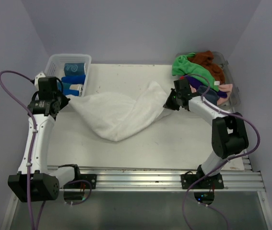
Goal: Roll the towels
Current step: Flatten the towel
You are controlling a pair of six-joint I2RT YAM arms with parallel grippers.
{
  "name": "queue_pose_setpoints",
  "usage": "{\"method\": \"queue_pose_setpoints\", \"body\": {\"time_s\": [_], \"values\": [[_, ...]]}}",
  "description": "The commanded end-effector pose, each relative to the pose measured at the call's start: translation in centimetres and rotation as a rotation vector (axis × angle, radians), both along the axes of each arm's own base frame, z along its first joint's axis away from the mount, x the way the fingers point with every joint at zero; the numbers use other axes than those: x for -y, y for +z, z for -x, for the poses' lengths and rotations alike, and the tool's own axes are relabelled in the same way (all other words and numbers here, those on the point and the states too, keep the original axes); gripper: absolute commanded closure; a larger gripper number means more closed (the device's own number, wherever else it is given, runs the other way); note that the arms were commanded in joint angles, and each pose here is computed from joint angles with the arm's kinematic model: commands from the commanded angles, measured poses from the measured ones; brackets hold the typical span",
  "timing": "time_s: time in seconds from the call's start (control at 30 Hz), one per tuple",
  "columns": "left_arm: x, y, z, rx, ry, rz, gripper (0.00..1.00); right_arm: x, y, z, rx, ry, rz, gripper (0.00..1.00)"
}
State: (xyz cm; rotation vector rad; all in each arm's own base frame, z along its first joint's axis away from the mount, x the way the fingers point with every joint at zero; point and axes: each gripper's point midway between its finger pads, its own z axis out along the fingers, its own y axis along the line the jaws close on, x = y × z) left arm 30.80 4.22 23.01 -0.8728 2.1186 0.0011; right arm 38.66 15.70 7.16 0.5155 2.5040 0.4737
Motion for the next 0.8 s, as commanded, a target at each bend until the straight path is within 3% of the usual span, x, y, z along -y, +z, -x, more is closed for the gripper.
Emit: {"method": "queue_pose_setpoints", "body": {"time_s": [0.0,0.3,0.47,0.77], "values": [[-1.5,4.3,-1.3,0.105,0.03,-0.056,1.0,-0.5,9.5,-2.4,0.216,0.028,-0.035,1.0],[-3.7,14.2,-3.7,0.307,0.005,-0.025,1.0,3.4,28.2,-1.6,0.593,0.007,0.107,1.0],[-4.9,17.8,-3.8,0.399,0.014,-0.011,1.0,5.8,33.5,1.1,0.729,-0.054,0.147,1.0],[-4.0,20.1,-4.8,0.478,-0.04,0.038,1.0,10.1,42.2,6.8,0.93,-0.173,0.209,1.0]]}}
